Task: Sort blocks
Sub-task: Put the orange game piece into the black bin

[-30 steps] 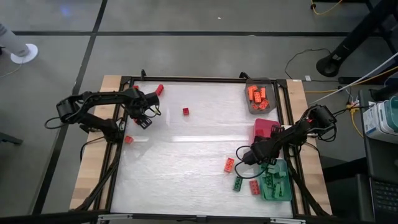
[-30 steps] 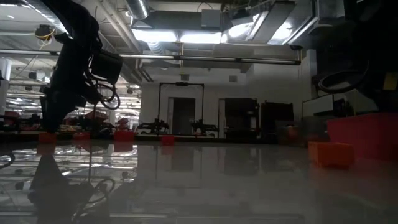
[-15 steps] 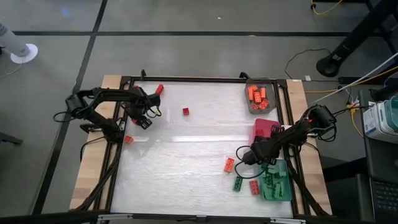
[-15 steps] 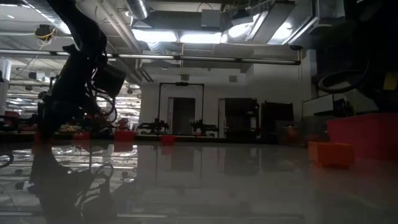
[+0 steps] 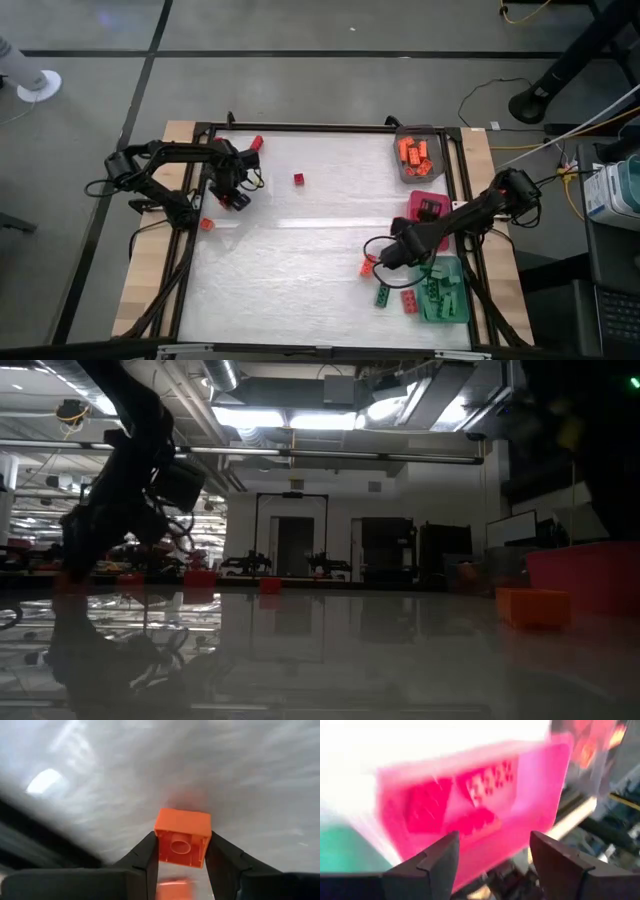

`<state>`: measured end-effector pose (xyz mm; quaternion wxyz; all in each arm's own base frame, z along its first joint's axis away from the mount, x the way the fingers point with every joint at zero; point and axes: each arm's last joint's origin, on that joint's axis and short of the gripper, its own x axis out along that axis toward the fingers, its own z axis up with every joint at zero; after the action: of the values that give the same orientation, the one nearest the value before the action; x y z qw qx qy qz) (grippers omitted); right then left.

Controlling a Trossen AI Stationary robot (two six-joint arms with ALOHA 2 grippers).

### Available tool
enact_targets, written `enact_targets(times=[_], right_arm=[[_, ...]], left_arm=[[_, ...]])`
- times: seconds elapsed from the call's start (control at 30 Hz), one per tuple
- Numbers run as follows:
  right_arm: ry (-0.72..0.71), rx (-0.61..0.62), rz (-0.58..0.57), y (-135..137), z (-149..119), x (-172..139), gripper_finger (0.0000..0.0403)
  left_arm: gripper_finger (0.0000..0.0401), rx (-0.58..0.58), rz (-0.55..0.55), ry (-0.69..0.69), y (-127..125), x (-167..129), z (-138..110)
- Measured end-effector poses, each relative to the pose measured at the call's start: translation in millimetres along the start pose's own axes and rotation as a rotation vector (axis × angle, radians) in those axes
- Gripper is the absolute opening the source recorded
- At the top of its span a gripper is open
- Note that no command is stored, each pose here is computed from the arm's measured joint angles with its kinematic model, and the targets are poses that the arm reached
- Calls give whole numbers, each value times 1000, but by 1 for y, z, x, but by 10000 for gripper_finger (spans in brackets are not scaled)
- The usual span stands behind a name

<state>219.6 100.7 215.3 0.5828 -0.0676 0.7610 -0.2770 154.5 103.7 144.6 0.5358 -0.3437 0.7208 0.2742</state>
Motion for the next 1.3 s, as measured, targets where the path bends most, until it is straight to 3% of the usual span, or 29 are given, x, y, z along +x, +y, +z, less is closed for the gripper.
enact_targets(times=[0.23,0.53,0.63,0.8,0.93,1.07,1.3], right_arm=[[-278,24,76,4,10,-45,240],[-672,40,124,32,-1,-81,240],[-819,66,136,42,-2,-90,240],[-1023,99,115,53,0,-103,240],[-1156,112,69,56,7,-115,240],[-1273,72,20,58,15,-130,240],[-1391,-13,63,54,34,-149,240]], left_arm=[[112,69,-355,-139,-30,-12,17],[112,259,-799,-604,-101,-48,40],[112,401,-969,-784,-132,-69,32],[114,626,-1184,-1039,-175,-95,-2],[114,701,-1246,-1139,-196,-100,-29],[114,730,-1230,-1162,-209,-95,-48],[117,747,-1216,-1206,-218,-92,-64]])
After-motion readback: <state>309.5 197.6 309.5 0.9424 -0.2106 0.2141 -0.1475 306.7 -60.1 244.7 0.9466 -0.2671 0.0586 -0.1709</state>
